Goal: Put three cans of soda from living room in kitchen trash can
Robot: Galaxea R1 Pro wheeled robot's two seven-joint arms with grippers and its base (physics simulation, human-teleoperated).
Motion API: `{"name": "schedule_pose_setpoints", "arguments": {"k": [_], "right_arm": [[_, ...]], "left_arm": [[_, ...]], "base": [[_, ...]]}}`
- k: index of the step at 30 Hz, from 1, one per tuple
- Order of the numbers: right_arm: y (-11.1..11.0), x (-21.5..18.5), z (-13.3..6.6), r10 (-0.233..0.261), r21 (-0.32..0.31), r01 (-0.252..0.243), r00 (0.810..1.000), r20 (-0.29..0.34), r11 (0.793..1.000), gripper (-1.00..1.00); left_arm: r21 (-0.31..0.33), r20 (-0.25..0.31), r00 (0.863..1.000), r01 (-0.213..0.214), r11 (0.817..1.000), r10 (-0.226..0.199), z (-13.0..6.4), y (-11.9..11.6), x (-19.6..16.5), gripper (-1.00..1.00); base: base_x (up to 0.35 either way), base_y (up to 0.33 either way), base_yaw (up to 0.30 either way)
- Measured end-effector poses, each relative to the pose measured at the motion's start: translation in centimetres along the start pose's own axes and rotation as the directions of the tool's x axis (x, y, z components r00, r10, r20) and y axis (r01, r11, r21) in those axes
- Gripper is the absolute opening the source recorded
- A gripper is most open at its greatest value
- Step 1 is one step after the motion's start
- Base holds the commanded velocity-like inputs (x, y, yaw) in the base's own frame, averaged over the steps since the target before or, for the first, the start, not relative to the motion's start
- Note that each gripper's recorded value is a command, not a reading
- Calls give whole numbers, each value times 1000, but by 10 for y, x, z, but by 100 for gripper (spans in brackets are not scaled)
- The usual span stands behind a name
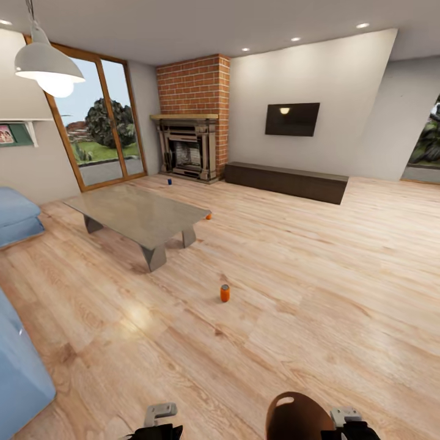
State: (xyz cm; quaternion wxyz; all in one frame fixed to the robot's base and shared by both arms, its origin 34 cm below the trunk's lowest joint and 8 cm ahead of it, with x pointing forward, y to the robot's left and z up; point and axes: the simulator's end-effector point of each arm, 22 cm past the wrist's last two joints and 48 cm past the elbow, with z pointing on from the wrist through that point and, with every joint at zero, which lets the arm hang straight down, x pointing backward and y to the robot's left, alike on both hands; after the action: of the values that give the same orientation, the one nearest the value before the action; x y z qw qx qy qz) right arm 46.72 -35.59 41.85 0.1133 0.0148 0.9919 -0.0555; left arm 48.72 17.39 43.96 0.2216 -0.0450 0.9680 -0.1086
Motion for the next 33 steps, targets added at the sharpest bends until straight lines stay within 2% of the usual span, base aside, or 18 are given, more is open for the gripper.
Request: {"name": "schedule_pose_setpoints", "arguments": {"k": [30,33], "right_arm": [[-1,-5,-2,2,2,-2,1000,3,1000,-100],[-1,-9,-6,3,3,-3,1000,-18,1000,-100]], "left_arm": [[0,14,1000,-3,1000,3,0,0,-3,100],[3,13,1000,-8,1000,8,1,-2,-2,100]], "base": [[337,17,0],[342,0,0]]}}
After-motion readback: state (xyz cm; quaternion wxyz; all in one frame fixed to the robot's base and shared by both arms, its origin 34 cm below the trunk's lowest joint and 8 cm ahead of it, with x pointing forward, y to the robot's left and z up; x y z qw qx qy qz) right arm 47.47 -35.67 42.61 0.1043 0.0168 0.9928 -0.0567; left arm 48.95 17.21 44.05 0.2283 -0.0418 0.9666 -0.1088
